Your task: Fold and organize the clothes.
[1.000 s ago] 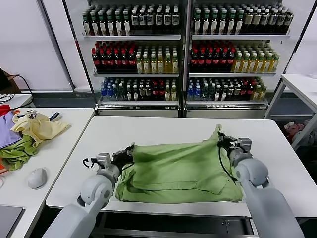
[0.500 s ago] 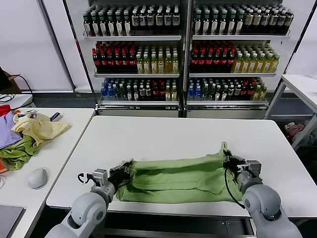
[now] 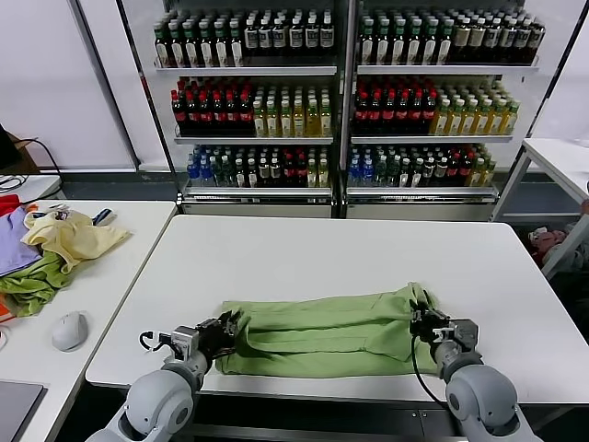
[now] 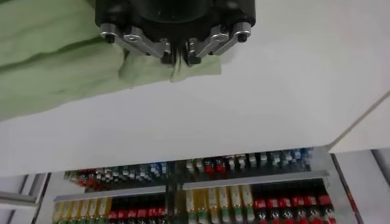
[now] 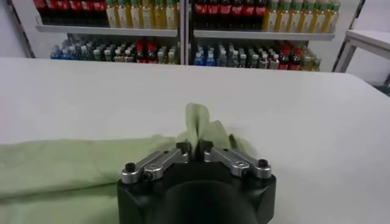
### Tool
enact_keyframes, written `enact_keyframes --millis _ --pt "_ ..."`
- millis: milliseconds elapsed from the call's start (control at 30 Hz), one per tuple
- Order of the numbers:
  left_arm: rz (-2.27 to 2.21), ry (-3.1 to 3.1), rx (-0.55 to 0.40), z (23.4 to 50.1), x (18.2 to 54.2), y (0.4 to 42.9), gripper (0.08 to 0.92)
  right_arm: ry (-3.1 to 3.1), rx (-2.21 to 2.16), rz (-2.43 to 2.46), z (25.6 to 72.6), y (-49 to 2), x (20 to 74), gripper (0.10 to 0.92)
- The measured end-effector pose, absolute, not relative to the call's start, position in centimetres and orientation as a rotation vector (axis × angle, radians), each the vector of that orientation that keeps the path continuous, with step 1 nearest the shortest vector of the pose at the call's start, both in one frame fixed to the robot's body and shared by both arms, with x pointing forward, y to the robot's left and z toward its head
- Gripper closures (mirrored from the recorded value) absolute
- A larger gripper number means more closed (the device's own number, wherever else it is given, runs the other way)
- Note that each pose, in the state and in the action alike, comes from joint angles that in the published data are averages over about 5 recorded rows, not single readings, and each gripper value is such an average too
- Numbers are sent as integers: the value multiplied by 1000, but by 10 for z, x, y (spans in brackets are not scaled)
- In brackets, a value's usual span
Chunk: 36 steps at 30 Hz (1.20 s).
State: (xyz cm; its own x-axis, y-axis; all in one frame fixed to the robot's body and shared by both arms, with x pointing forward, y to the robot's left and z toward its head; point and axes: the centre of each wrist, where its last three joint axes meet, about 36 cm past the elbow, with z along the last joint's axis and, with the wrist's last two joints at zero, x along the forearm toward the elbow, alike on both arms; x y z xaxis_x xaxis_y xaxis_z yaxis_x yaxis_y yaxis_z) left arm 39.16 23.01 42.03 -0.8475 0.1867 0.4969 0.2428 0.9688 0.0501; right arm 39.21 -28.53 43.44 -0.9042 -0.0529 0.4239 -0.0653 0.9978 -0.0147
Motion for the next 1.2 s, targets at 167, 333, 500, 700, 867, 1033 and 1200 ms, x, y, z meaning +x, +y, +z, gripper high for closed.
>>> enact_keyframes --millis 167,333,500,700,867,1033,1200 --pt "-171 -2641 -253 425 387 227 555 -2710 84 50 438 -284 384 543" --pt "-156 -2697 -190 432 376 217 407 -2714 77 56 438 -284 377 395" --pt "-95 -2740 -134 435 359 200 262 -2713 75 59 437 -282 372 259" --pt "-20 -2761 -76 430 347 180 180 -2713 74 66 433 -280 369 201" --pt "-8 -2748 7 415 350 170 177 -2717 72 77 434 -281 365 200" --pt "-16 -2713 73 397 355 162 227 -2720 68 86 435 -283 363 200" --pt "-19 -2679 111 382 356 155 362 -2725 71 92 437 -283 362 200"
